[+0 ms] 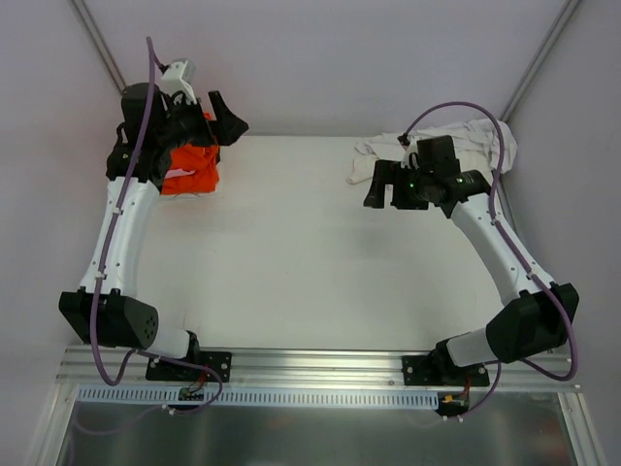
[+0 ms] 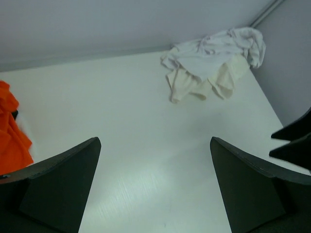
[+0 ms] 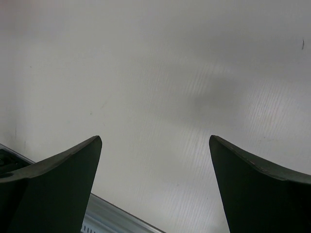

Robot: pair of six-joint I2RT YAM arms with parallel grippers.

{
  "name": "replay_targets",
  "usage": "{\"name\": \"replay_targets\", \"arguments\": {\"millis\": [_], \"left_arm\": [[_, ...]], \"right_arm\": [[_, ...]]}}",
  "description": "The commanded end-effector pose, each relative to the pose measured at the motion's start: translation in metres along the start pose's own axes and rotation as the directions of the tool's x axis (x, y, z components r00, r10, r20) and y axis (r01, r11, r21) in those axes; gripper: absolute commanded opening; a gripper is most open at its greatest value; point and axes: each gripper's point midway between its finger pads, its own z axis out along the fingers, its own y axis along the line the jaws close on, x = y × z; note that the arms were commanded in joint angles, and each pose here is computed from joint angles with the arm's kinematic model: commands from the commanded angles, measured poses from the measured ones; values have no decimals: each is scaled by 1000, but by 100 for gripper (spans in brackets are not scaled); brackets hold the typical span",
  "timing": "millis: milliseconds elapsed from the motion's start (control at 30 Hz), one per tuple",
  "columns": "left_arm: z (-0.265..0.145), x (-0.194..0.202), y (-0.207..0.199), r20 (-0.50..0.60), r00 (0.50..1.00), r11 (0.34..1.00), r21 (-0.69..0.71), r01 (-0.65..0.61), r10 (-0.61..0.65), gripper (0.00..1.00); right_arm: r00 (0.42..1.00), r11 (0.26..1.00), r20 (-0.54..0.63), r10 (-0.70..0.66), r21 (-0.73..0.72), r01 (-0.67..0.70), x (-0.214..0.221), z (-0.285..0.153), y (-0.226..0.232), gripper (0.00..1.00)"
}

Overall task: Fold and stack the t-shirts
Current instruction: Put the neatly folded tshirt into the corner of the board with the left arm

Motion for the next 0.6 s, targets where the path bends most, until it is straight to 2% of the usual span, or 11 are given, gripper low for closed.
{"name": "replay_targets", "arguments": {"millis": [0,200,367,500,567], "left_arm": [[-4,44,2,-106,994,999,-29,-34,30,99],[-19,76,-8,-180,984,1000,-12,-3,1,99],[-24,76,-3,-168,986,997,-66,-32,20,99],[-20,70,-9,-139,986,992,-75,-101,90,99],[-17,71,-7,-150,985,992,-86,-95,82,99]], "right_arm": [[994,998,100,-32,-42,37,-30,-8,14,99],[991,995,121,-62,-65,70,-29,-13,20,99],[994,998,101,-41,41,37,-28,-22,5,99],[987,991,142,-79,115,63,-31,-36,-6,99],[983,984,144,-117,151,95,-31,-41,-9,99]]}}
